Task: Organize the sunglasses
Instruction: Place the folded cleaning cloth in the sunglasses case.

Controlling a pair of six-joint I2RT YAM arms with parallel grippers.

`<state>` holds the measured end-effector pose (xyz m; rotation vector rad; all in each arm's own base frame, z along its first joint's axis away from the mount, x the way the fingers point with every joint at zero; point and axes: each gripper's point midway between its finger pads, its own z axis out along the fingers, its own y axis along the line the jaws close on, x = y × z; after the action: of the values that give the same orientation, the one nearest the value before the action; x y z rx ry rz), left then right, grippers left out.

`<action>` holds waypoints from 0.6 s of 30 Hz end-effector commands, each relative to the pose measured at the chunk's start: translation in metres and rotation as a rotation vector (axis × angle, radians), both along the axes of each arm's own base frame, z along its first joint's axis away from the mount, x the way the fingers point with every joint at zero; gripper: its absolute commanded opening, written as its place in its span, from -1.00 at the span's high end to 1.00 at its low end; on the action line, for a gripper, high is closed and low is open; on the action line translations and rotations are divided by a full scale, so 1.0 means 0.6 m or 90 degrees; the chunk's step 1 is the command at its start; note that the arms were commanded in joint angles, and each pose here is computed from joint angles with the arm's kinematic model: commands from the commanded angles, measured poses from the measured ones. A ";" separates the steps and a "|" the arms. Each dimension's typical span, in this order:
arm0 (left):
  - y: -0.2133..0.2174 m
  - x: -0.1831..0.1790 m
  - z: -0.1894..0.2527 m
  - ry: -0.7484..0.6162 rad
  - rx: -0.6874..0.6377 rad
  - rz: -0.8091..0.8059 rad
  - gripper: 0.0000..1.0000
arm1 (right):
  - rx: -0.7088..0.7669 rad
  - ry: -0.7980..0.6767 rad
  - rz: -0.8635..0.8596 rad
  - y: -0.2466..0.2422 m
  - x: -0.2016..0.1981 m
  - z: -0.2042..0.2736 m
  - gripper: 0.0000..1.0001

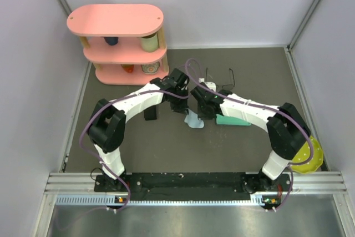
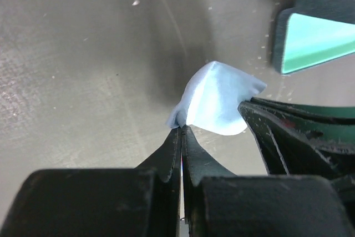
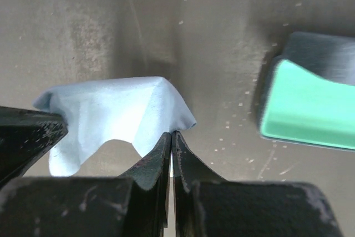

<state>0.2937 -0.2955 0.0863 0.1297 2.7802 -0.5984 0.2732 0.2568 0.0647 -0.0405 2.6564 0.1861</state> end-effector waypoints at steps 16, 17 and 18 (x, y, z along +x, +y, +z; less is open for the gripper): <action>-0.177 0.017 0.056 0.032 -0.137 -0.094 1.00 | -0.124 -0.053 -0.109 -0.190 0.023 0.046 1.00; -0.183 0.018 0.050 0.037 -0.137 -0.094 1.00 | -0.130 -0.050 -0.116 -0.202 0.022 0.045 1.00; -0.192 0.021 0.058 0.032 -0.145 -0.097 1.00 | -0.135 -0.056 -0.117 -0.209 0.023 0.049 1.00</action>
<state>0.3045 -0.3835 0.1008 0.2658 2.7800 -0.8461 0.2869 0.1595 0.0811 0.1074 2.6090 -0.0719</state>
